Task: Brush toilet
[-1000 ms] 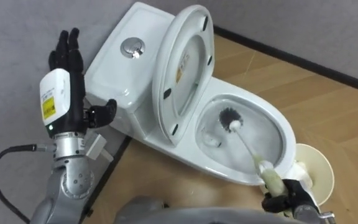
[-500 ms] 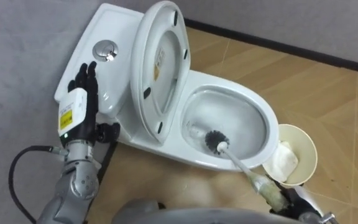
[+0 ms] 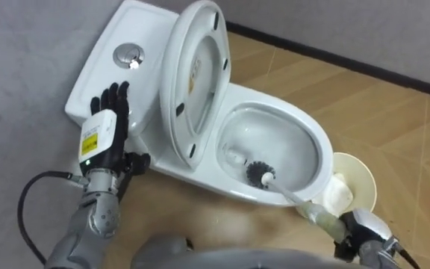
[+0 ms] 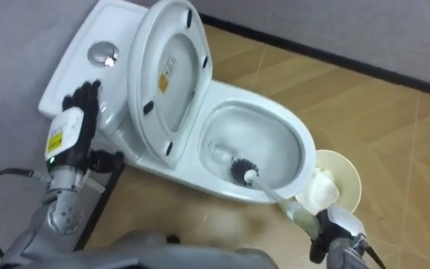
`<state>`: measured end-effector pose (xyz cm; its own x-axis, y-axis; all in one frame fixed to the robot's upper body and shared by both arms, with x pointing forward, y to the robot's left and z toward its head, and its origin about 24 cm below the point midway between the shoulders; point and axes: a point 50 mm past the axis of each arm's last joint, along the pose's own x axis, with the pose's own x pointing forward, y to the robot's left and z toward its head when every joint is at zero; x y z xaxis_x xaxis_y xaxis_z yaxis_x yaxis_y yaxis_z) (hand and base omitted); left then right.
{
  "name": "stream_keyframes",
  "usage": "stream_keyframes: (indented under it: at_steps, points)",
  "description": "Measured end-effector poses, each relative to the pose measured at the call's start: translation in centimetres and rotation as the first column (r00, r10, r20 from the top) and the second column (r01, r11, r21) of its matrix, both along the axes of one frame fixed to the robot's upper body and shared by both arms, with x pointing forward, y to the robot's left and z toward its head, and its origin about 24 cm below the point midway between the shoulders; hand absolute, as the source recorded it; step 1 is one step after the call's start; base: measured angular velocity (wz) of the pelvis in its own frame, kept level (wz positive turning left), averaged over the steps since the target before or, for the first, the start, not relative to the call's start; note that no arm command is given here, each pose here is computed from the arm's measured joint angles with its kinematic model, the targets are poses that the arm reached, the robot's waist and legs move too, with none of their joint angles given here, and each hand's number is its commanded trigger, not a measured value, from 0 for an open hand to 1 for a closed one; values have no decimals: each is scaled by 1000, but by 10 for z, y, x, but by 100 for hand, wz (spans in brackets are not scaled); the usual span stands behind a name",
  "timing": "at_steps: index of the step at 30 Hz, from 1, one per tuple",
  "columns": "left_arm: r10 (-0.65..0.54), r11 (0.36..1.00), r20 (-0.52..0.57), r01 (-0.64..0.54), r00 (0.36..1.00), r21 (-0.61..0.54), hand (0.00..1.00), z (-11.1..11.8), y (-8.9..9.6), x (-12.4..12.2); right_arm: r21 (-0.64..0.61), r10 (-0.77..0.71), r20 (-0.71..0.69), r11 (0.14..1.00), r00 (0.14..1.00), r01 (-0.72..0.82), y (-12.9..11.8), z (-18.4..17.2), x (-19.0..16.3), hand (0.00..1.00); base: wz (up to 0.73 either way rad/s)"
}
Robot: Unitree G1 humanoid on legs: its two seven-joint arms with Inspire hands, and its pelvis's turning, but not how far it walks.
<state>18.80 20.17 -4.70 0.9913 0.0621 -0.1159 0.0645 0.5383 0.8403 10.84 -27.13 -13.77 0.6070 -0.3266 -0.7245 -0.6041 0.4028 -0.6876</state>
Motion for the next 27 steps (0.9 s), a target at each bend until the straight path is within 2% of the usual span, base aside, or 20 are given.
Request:
stream_keyframes:
  at_steps: [5,9,15,20,27]
  points:
    - [-74,997,77,74,994,0,0,12,-9,25,-99,124,134,989,983,-111,-12,25,55,100,3]
    - [-151,988,130,146,980,50,0,23,-7,40,-207,275,259,952,926,-225,-14,56,106,100,-1]
    - [-235,971,231,218,944,94,0,42,-16,64,-369,416,316,882,853,-293,-27,94,145,100,6]
    - [-263,964,277,244,924,102,0,52,-21,74,-396,438,334,869,835,-297,-29,104,155,100,-4]
    - [-253,967,339,230,906,105,0,65,-20,83,-349,298,460,927,837,-138,-42,132,180,100,-6]
